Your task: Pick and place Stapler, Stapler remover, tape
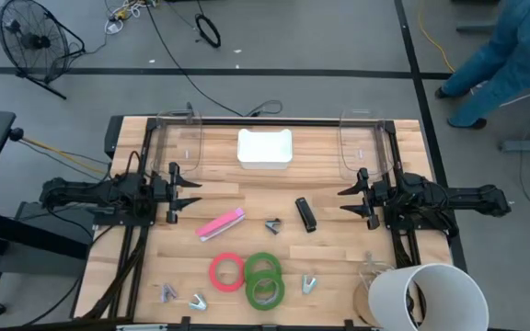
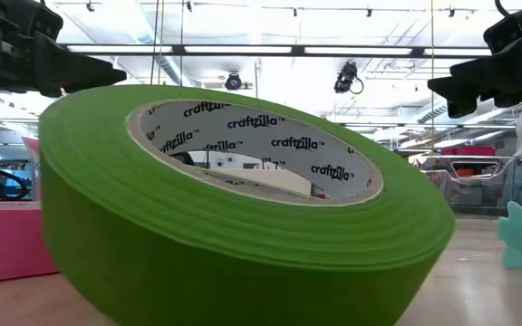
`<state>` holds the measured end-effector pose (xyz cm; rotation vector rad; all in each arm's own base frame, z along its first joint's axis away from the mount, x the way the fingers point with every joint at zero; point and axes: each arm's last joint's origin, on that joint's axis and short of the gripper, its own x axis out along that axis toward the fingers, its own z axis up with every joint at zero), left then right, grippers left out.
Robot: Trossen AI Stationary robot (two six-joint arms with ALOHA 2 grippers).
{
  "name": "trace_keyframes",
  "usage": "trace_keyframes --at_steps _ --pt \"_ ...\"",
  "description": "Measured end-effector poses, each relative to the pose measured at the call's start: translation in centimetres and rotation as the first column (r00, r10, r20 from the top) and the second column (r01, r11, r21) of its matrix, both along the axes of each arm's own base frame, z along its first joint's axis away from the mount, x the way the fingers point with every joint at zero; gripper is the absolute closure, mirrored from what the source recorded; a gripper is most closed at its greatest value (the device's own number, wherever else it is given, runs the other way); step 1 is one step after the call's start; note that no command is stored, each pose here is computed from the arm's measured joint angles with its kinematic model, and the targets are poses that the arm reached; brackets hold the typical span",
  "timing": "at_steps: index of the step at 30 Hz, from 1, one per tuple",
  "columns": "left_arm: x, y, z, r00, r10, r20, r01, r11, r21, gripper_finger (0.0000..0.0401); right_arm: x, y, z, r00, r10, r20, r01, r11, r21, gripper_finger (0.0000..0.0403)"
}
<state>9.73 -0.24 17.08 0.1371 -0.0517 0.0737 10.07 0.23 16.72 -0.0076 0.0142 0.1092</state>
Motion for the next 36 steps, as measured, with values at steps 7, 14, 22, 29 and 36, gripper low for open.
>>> trace_keyframes --at_steps 7,14,22,29,36 --pt "0.0 0.0 0.0 1.000 0.000 0.000 0.000 1.000 0.000 0.0224 0.0 0.0 0.0 1.000 0.000 0.000 0.000 1.000 0.000 0.0208" --pt "0.0 0.0 0.0 1.000 0.000 0.000 0.000 1.000 0.000 0.0224 0.0 0.0 0.0 1.000 0.000 0.001 0.000 1.000 -0.006 0.0208" --pt "0.0 0.0 0.0 1.000 0.000 0.000 0.000 1.000 0.000 0.0224 0.0 0.0 0.0 1.000 0.000 0.004 0.000 1.000 0.006 0.0208" --pt "0.0 0.0 0.0 1.000 0.000 0.000 0.000 1.000 0.000 0.0224 0.0 -0.4 1.1 0.988 -0.124 0.094 0.109 0.982 0.153 0.0208" --pt "0.0 0.0 0.0 1.000 0.000 0.000 0.000 1.000 0.000 0.0224 -0.2 -1.0 1.8 0.926 -0.340 0.166 0.306 0.931 0.199 0.0208"
